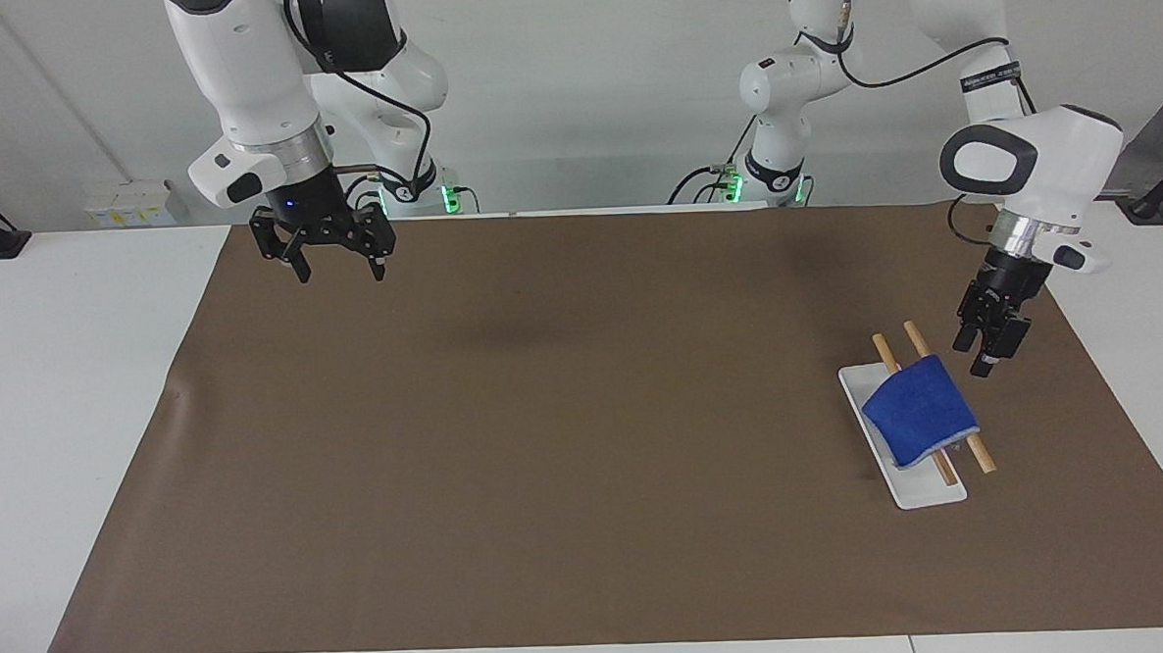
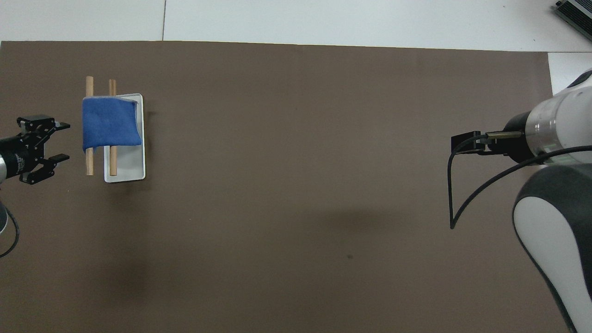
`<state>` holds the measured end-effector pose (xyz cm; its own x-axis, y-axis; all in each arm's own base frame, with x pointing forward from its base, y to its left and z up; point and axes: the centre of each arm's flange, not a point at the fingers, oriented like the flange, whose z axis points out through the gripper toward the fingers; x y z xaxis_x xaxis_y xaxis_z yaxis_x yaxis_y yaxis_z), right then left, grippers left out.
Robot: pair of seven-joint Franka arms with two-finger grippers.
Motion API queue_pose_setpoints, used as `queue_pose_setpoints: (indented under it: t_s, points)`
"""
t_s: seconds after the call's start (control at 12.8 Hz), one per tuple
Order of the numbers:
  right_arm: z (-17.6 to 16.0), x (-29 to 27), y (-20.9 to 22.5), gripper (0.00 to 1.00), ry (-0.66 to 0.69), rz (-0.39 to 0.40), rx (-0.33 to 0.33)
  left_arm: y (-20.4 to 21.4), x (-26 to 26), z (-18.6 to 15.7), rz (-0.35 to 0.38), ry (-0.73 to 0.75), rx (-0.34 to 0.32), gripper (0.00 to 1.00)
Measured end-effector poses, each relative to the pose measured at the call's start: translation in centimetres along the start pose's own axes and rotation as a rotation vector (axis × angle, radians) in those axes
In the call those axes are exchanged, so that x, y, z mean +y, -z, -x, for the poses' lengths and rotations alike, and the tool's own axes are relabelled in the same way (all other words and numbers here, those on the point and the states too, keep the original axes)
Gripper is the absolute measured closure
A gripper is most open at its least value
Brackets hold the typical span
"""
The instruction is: Right arm passes towel to left arm to hang
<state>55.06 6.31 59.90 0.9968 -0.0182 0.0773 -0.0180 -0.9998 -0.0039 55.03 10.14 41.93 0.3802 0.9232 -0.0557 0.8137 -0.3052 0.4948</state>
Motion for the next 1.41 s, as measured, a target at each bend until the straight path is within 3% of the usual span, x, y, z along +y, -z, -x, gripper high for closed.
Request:
queue_pose_setpoints:
  t_s: [0.16, 0.39, 0.63, 1.02, 1.41]
  points:
    - [0.3, 0.0, 0.5, 0.0, 0.013, 0.003, -0.027, 1.9, 0.9, -0.7, -0.022, -0.024, -0.039, 0.19]
    - [0.7, -0.1, 0.8, 0.0, 0.015, -0.008, -0.06, 7.4, 4.0, -1.5, -0.151, -0.172, -0.072, 0.17]
    - [0.8, -0.3, 0.8, 0.0, 0.012, -0.028, -0.064, 11.3, 6.7, -0.5, -0.255, -0.287, -0.066, 0.15]
    - [0.8, -0.3, 0.6, 0.0, 0.012, -0.029, -0.07, 12.9, 10.8, 6.1, -0.439, -0.611, -0.094, 0.14]
    - [0.8, -0.2, 0.6, 0.0, 0.014, -0.018, -0.069, 13.3, 12.7, 9.0, -0.487, -0.836, -0.165, 0.11]
